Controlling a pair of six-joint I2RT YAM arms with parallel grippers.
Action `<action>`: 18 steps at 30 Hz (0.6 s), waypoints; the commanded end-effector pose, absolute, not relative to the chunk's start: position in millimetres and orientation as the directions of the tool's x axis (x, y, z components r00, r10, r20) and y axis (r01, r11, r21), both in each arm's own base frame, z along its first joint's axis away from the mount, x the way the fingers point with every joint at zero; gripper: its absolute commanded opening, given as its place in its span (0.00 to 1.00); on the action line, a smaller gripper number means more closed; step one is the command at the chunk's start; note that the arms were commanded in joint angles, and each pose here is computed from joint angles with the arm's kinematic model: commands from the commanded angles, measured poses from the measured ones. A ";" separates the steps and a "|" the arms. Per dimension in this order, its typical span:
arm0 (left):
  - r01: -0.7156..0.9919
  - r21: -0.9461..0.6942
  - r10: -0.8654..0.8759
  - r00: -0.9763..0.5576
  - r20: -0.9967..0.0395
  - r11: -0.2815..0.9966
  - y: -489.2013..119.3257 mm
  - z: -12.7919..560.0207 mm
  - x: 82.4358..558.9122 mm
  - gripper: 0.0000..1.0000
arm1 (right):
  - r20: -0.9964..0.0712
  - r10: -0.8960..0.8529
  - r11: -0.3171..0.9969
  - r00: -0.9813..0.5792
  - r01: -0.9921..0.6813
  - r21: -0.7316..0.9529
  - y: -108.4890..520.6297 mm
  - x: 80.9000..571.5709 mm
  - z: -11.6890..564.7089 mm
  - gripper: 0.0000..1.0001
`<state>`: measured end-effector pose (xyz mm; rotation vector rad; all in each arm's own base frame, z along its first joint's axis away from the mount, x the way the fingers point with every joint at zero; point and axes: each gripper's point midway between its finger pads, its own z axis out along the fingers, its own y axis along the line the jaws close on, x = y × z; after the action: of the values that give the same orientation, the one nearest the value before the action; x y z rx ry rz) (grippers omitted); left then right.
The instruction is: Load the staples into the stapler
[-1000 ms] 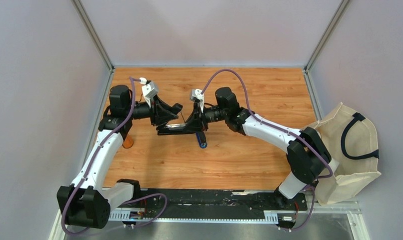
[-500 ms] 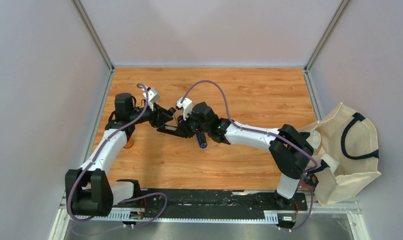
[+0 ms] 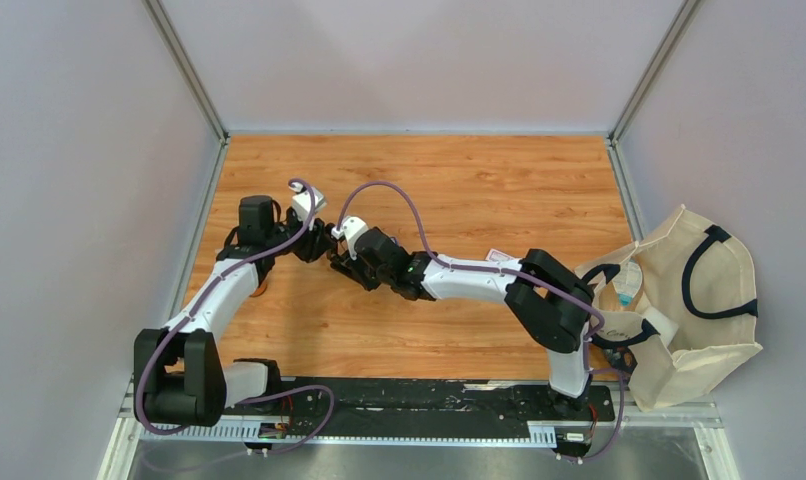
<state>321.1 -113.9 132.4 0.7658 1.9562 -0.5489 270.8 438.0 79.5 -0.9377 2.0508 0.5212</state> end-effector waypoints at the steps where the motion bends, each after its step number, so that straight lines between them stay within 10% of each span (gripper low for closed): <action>1: 0.666 0.097 0.308 -0.206 -0.929 0.739 -104.6 172.5 352.2 0.00 | -0.716 -0.574 0.596 -0.398 -0.802 -0.031 427.4 249.3 46.7 0.00; 18: 0.485 0.116 0.354 -0.436 -0.827 0.867 -60.6 137.1 379.0 0.00 | -0.669 -0.614 0.589 -0.419 -0.807 -0.035 420.7 242.8 18.5 0.00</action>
<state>345.6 -91.9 126.2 0.6979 2.0660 -0.3831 278.1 439.6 71.3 -0.9307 2.0358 0.4570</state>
